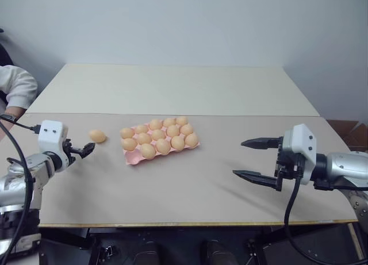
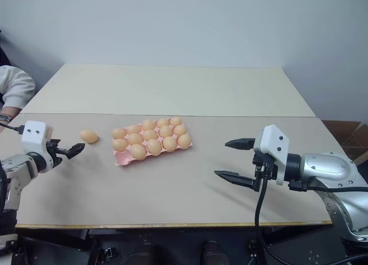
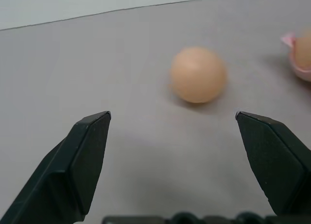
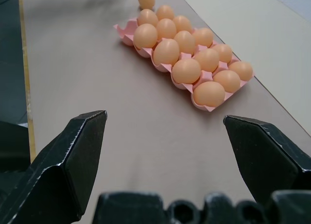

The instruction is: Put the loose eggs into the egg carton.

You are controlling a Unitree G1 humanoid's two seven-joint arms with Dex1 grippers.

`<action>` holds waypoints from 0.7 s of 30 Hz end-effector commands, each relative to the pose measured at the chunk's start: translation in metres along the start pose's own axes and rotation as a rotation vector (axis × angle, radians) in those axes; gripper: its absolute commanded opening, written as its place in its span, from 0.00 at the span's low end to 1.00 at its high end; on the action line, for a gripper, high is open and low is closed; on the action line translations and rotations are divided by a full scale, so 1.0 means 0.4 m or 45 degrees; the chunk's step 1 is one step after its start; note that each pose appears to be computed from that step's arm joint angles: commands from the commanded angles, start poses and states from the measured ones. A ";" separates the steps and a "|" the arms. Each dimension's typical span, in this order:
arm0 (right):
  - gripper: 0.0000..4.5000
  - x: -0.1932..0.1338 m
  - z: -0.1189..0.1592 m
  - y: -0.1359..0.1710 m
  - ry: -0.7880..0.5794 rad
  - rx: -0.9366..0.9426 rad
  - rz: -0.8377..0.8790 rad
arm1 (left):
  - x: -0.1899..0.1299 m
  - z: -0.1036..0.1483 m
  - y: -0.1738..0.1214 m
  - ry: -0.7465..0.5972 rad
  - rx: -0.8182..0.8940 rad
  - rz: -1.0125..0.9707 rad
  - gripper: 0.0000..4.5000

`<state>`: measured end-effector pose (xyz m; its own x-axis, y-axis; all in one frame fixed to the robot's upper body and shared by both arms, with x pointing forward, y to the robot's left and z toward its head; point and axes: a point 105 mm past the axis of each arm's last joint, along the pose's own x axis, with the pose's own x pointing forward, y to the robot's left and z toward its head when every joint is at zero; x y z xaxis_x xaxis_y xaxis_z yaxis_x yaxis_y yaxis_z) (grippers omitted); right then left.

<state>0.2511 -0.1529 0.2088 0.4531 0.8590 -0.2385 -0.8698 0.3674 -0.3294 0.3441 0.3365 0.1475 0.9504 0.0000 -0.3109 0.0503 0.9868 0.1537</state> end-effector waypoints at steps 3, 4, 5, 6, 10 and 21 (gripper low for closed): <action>1.00 -0.010 0.036 -0.001 -0.030 -0.055 -0.030 | 0.026 0.061 -0.035 -0.110 0.049 -0.116 1.00; 1.00 -0.011 0.037 0.001 -0.032 -0.054 -0.032 | 0.027 0.063 -0.036 -0.111 0.062 -0.117 1.00; 1.00 -0.011 0.036 0.004 -0.032 -0.052 -0.032 | 0.027 0.063 -0.036 -0.114 0.058 -0.123 1.00; 1.00 -0.010 0.035 0.006 -0.032 -0.050 -0.031 | 0.027 0.063 -0.034 -0.118 0.057 -0.125 1.00; 1.00 -0.006 0.034 0.008 -0.039 -0.052 -0.028 | 0.029 0.068 -0.029 -0.127 0.060 -0.118 1.00; 1.00 -0.001 0.037 0.000 -0.050 -0.062 -0.026 | 0.036 0.082 -0.014 -0.163 0.052 -0.090 1.00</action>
<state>0.2496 -0.1499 0.2120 0.4632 0.8567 -0.2269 -0.8621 0.3762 -0.3394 0.3648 0.3237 0.1548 0.9607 -0.0969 -0.2600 0.1387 0.9793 0.1477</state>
